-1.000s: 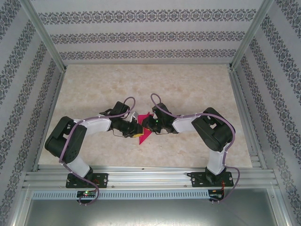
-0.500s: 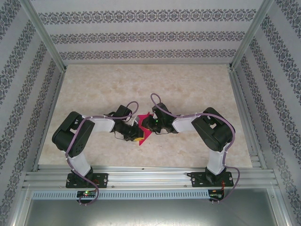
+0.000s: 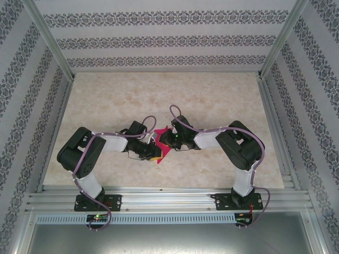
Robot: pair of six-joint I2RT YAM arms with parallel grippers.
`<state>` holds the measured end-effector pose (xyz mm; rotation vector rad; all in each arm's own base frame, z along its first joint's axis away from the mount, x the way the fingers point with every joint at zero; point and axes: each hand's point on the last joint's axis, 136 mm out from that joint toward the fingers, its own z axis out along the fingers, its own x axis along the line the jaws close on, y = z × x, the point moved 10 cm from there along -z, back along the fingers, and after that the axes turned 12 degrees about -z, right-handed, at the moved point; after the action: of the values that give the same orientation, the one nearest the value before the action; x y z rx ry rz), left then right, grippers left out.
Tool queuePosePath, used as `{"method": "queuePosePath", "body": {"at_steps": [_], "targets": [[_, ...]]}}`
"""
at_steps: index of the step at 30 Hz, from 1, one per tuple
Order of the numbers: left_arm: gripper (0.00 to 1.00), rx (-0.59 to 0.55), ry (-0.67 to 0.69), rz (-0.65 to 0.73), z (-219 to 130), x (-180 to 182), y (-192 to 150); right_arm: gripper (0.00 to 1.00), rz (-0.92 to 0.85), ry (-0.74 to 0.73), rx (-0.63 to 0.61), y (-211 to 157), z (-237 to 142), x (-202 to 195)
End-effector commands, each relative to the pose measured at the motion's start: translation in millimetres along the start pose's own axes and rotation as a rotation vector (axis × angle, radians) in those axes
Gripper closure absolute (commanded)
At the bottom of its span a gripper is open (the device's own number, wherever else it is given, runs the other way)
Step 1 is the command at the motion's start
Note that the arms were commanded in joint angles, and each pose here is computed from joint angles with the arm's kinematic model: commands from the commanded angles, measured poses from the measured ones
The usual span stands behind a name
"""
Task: Fold a paper plane with a square sheet of paper (pick it up from the middle)
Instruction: Fourth fold the wing at the center of the table.
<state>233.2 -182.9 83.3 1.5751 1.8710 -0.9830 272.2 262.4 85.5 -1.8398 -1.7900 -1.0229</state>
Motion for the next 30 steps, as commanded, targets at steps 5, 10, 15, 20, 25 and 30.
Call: {"method": "queuePosePath", "body": {"at_steps": [5, 10, 15, 20, 25, 30], "targets": [[0.80, 0.180, 0.044, -0.096, 11.5, 22.9, -34.4, 0.79, 0.062, -0.204, 0.107, -29.5, 14.3, -45.4], [0.79, 0.194, 0.069, -0.109, 9.8, 28.8, -41.0, 0.79, 0.062, -0.204, 0.109, -29.4, 14.6, -46.1], [0.79, 0.202, 0.086, -0.108, 8.0, 29.2, -47.6, 0.79, 0.065, -0.206, 0.110, -29.8, 15.1, -46.3], [0.79, 0.181, 0.137, -0.087, 1.5, 24.1, -52.9, 0.79, 0.065, -0.204, 0.111, -30.7, 14.6, -46.0], [0.84, 0.045, 0.174, -0.027, -17.3, 7.7, -53.5, 0.79, 0.065, -0.197, 0.106, -31.5, 14.1, -42.7], [0.88, -0.135, 0.142, 0.023, -36.9, -16.7, -45.0, 0.80, 0.074, -0.190, 0.076, -31.5, 11.5, -36.6]]}}
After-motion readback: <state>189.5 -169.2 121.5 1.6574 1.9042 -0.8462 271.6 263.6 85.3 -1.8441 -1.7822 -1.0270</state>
